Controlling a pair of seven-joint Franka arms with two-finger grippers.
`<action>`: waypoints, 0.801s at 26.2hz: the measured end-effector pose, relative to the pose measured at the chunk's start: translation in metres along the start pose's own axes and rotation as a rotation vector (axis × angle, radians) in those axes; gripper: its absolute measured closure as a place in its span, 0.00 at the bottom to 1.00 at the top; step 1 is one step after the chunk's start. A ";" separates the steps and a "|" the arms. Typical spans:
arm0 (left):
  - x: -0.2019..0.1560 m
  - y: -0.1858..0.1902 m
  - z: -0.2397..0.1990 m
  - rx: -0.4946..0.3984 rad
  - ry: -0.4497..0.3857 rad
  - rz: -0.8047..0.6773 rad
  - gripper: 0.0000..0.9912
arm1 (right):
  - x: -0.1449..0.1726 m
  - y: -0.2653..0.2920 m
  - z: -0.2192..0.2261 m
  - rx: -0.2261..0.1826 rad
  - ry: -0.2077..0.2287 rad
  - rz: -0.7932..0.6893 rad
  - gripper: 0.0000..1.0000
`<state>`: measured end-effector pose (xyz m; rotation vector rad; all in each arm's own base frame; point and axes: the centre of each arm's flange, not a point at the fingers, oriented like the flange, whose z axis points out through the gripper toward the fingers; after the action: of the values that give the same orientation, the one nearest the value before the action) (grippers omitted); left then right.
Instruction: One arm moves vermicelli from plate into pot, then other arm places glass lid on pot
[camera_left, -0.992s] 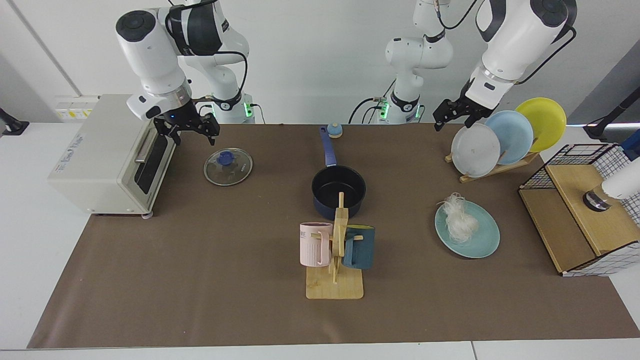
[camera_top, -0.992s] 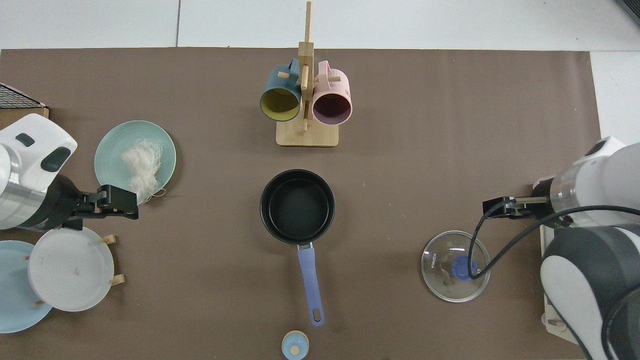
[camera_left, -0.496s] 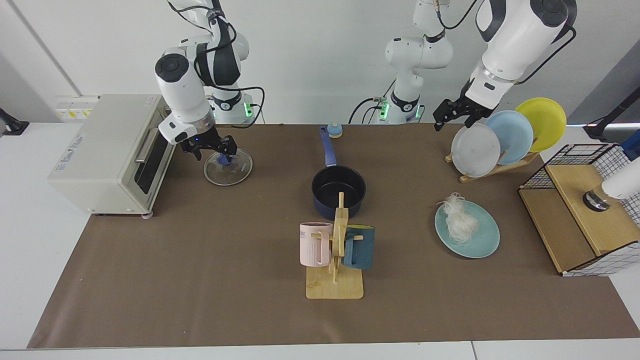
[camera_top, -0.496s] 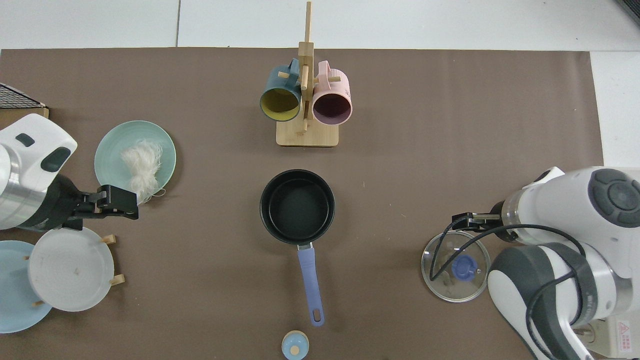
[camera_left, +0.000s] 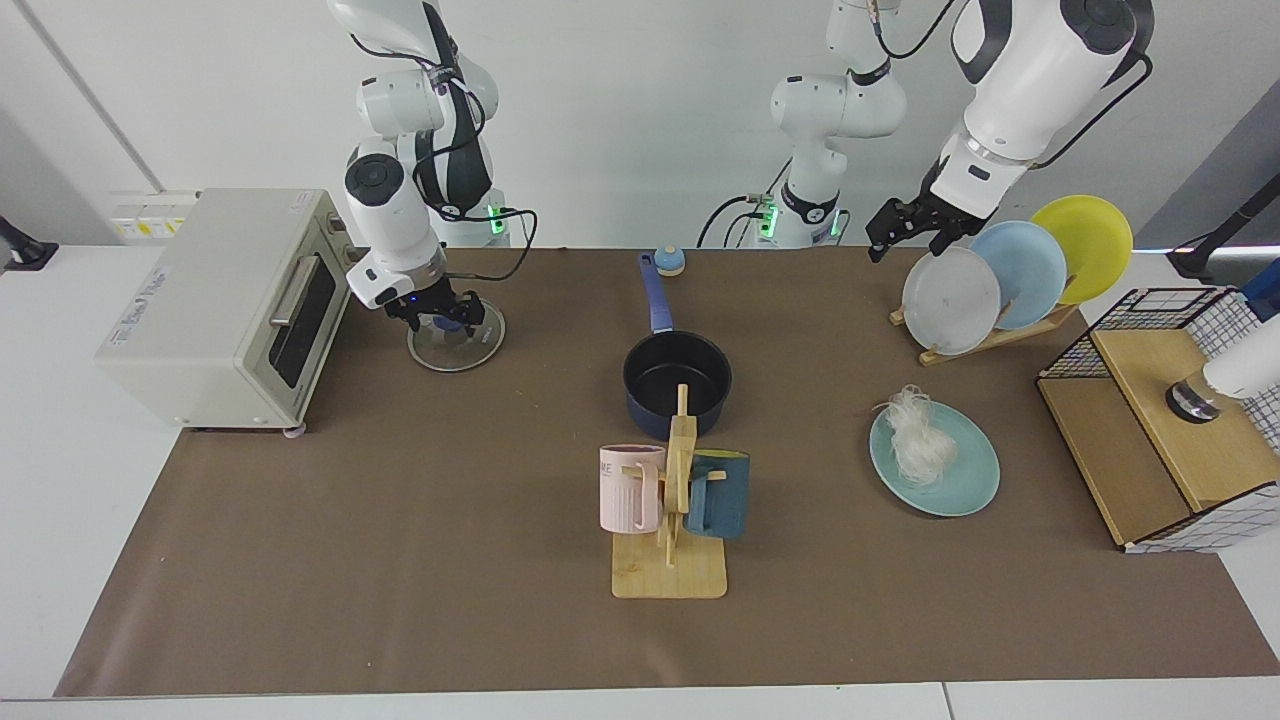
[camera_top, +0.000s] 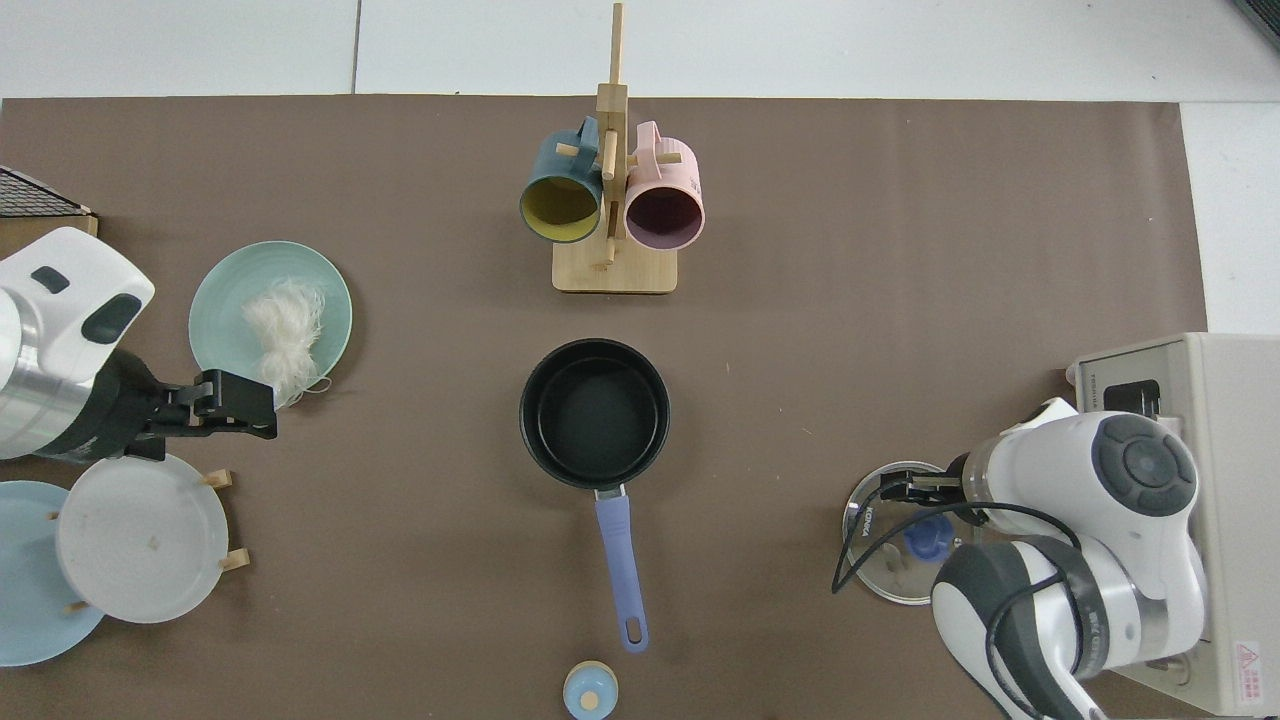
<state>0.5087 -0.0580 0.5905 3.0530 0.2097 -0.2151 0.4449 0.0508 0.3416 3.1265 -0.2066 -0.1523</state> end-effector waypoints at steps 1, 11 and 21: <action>0.000 0.000 0.000 0.000 0.000 0.000 0.00 | -0.003 0.001 0.003 0.000 -0.002 0.000 0.00; 0.052 -0.066 -0.007 -0.045 0.220 -0.097 0.00 | -0.030 0.004 0.031 -0.005 -0.031 -0.001 0.00; 0.154 -0.094 0.125 0.005 0.232 0.035 0.00 | -0.049 -0.008 0.040 -0.012 -0.028 0.010 0.00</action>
<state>0.6295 0.0448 0.4386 3.0782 0.1683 0.1413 0.3941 0.0649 0.3060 3.1127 -0.2213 -0.1959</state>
